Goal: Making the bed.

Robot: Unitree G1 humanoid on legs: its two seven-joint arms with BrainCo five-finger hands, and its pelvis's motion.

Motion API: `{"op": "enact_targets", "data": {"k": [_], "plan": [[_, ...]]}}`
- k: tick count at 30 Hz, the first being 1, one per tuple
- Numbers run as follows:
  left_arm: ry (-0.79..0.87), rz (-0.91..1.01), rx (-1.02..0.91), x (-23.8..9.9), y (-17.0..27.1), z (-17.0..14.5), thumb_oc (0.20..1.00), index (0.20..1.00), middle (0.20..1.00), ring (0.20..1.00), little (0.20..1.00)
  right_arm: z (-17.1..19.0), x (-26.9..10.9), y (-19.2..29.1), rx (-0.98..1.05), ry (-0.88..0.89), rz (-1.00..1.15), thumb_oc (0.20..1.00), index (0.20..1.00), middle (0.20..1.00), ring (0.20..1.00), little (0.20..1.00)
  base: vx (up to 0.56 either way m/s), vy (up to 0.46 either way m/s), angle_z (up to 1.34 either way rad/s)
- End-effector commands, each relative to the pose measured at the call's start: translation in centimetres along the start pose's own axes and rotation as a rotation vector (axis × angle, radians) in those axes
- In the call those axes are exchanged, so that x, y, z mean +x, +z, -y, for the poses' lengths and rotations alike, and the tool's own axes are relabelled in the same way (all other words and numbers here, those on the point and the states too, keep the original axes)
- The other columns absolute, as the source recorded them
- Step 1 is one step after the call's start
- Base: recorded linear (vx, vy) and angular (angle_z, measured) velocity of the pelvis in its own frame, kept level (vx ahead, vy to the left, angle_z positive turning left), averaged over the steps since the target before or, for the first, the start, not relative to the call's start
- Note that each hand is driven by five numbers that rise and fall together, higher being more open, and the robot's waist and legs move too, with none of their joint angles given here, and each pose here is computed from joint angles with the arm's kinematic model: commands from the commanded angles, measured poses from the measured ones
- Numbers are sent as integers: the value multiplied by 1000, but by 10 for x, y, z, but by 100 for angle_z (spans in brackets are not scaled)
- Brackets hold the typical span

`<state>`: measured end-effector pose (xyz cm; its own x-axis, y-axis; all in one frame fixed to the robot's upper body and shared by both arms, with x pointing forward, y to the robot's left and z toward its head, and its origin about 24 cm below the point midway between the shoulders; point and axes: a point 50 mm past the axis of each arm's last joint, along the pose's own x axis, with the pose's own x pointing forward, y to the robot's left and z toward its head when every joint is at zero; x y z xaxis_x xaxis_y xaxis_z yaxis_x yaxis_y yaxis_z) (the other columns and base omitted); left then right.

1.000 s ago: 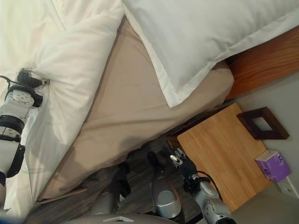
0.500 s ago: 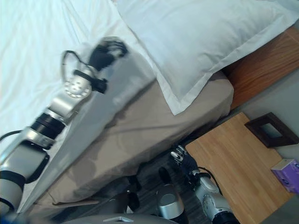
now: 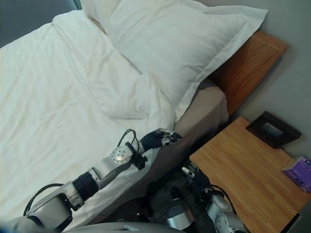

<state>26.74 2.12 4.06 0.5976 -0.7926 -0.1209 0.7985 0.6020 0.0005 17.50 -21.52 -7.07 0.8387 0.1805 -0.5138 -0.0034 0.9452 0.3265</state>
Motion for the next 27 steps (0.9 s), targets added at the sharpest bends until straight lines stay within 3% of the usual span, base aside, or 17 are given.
{"op": "enact_targets", "data": {"k": [1,5,6,7,8,9,12,14,18,19,22,23,27], "plan": [[-38,147,-16,10,39,-9,1000,1000,1000,1000,1000,-5,1,10,-72,39,33,1000,1000,1000,1000,1000,0,0,0],[-76,313,-61,3,79,-9,1000,1000,1000,1000,1000,-2,0,8,-77,23,27,1000,1000,1000,1000,1000,-2,-18,2],[-117,453,-57,-6,112,-9,1000,1000,1000,1000,1000,1,-2,6,-67,10,26,1000,1000,1000,1000,1000,-1,-34,10],[-116,452,-57,-6,113,-9,1000,1000,1000,1000,1000,1,-2,6,-67,11,26,1000,1000,1000,1000,1000,9,-62,13],[-125,632,-102,-23,146,-13,1000,1000,1000,1000,1000,5,-4,5,-45,-11,38,1000,1000,1000,1000,1000,1,-36,11],[-124,631,-101,-23,146,-13,1000,1000,1000,1000,1000,5,-4,5,-45,-10,38,1000,1000,1000,1000,1000,10,-45,10],[19,933,-156,-61,184,-39,1000,1000,1000,1000,1000,15,-6,13,-20,-77,106,1000,1000,1000,1000,1000,5,-50,8],[78,1030,-177,-80,192,-48,1000,1000,1000,1000,1000,21,-7,21,-15,-109,147,1000,1000,1000,1000,1000,5,-36,9],[379,1104,-181,-132,168,-88,1000,1000,1000,1000,1000,52,-19,53,0,-284,307,1000,1000,1000,1000,1000,22,-23,7],[379,1104,-180,-132,168,-88,1000,1000,1000,1000,1000,52,-18,53,-1,-283,307,1000,1000,1000,1000,1000,18,-11,13],[583,1035,-217,-169,130,-109,1000,1000,1000,1000,1000,78,-35,81,-17,-423,424,1000,1000,1000,1000,1000,12,-11,15],[583,1035,-217,-170,130,-109,1000,1000,1000,1000,1000,78,-35,81,-17,-422,424,1000,1000,1000,1000,1000,9,-10,15],[842,933,-324,-199,77,-121,1000,1000,1000,1000,1000,89,-48,116,-49,-491,565,1000,1000,1000,1000,1000,8,-8,17]]}}
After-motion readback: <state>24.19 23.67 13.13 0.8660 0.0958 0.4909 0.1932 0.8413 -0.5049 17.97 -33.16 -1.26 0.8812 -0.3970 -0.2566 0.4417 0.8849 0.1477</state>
